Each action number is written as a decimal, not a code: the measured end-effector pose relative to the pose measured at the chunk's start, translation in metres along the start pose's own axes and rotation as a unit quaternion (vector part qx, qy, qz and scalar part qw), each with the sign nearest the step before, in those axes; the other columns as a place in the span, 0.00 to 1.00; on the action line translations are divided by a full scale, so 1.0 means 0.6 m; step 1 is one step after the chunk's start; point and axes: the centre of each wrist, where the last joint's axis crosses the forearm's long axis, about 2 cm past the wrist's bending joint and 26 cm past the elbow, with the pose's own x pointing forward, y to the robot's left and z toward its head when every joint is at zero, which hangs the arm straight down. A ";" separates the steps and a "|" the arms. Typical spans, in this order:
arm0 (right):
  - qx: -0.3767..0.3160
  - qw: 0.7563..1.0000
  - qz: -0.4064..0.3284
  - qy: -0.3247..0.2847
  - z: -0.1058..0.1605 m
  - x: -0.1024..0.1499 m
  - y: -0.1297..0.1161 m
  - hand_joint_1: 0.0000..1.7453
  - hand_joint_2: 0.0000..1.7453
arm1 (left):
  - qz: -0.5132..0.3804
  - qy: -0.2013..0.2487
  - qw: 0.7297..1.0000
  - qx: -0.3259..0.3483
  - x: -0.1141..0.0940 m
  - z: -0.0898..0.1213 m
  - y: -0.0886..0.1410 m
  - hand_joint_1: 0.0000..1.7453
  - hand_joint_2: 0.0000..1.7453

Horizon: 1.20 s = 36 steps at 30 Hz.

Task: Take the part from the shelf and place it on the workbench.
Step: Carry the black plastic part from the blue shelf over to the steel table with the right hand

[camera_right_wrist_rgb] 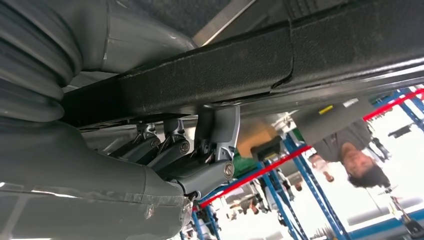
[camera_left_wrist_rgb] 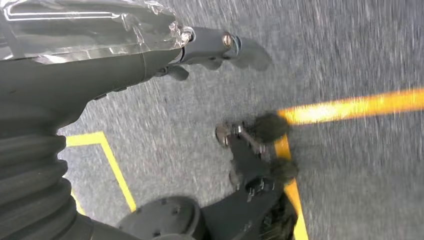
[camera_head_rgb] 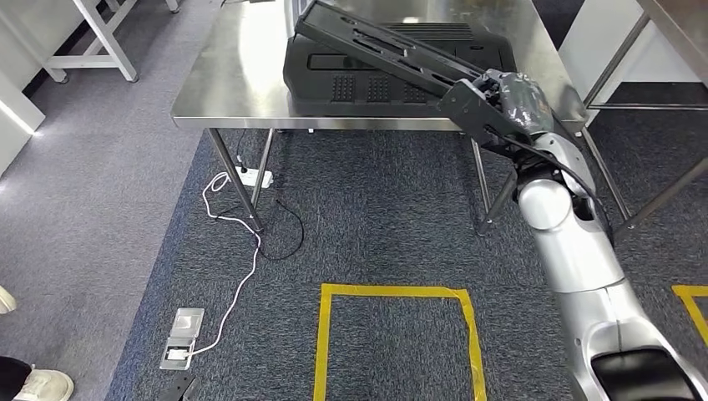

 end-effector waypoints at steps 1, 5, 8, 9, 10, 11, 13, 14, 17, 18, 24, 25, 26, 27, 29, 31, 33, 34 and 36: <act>0.000 1.000 0.001 0.001 0.001 -0.001 0.001 1.00 1.00 | 0.000 -0.001 1.000 -0.001 0.001 0.000 -0.001 0.00 1.00; -0.008 1.000 0.005 0.000 -0.003 0.002 -0.004 1.00 1.00 | -0.001 -0.002 1.000 -0.005 0.003 -0.001 -0.003 0.00 1.00; -0.006 1.000 0.005 0.003 -0.001 -0.002 0.001 1.00 1.00 | -0.002 -0.001 1.000 -0.007 -0.001 -0.001 -0.004 0.00 1.00; -0.005 1.000 0.006 0.003 0.000 -0.002 0.002 1.00 1.00 | -0.002 -0.001 1.000 -0.007 -0.002 -0.001 -0.005 0.00 1.00; -0.005 1.000 0.006 0.004 0.000 -0.003 0.003 1.00 1.00 | -0.002 -0.001 1.000 -0.007 -0.002 -0.001 -0.005 0.00 1.00; -0.005 1.000 0.006 0.003 0.000 -0.003 0.003 1.00 1.00 | -0.002 -0.002 1.000 -0.007 -0.001 -0.001 -0.005 0.00 1.00; -0.006 1.000 0.006 0.003 -0.001 -0.004 0.003 1.00 1.00 | -0.003 -0.003 1.000 -0.007 0.001 -0.001 -0.004 0.00 1.00; -0.005 1.000 0.006 0.004 -0.001 -0.004 0.004 1.00 1.00 | -0.003 -0.003 1.000 -0.007 0.001 -0.001 -0.004 0.00 1.00; -0.006 1.000 0.006 0.004 0.000 -0.004 0.005 1.00 1.00 | -0.005 -0.003 1.000 -0.008 0.001 -0.001 -0.004 0.00 1.00; -0.007 1.000 0.006 0.003 -0.001 -0.003 0.004 1.00 1.00 | -0.006 -0.003 1.000 -0.009 0.002 -0.001 -0.004 0.00 1.00; -0.005 1.000 0.004 0.002 -0.001 -0.002 0.007 1.00 1.00 | -0.008 0.000 1.000 -0.010 -0.002 -0.001 -0.005 0.00 1.00; -0.005 1.000 0.004 0.002 0.000 -0.002 0.008 1.00 1.00 | -0.008 0.000 1.000 -0.010 -0.003 -0.001 -0.005 0.00 1.00; -0.004 1.000 0.004 0.002 -0.001 -0.002 0.009 1.00 1.00 | -0.009 0.001 1.000 -0.009 -0.004 0.000 -0.003 0.00 1.00; -0.003 1.000 0.003 0.003 -0.001 -0.002 0.010 1.00 1.00 | -0.009 0.002 1.000 -0.008 -0.006 0.001 -0.002 0.00 1.00; -0.001 1.000 0.002 0.004 0.000 -0.002 0.014 1.00 1.00 | -0.009 0.004 1.000 -0.006 -0.009 0.002 0.002 0.00 1.00; -0.003 1.000 0.002 0.003 -0.002 0.000 0.013 1.00 1.00 | -0.010 0.002 1.000 -0.005 -0.005 0.002 0.003 0.00 1.00; -0.008 1.000 0.002 0.000 -0.006 0.003 0.007 1.00 1.00 | -0.011 -0.001 1.000 -0.005 0.001 0.001 0.003 0.00 1.00; -0.009 1.000 0.002 -0.001 -0.006 0.004 0.006 1.00 1.00 | -0.011 -0.002 1.000 -0.005 0.002 0.001 0.003 0.00 1.00; -0.007 1.000 0.002 0.000 -0.005 0.004 0.009 1.00 1.00 | -0.011 -0.002 1.000 -0.005 0.001 0.001 0.003 0.00 1.00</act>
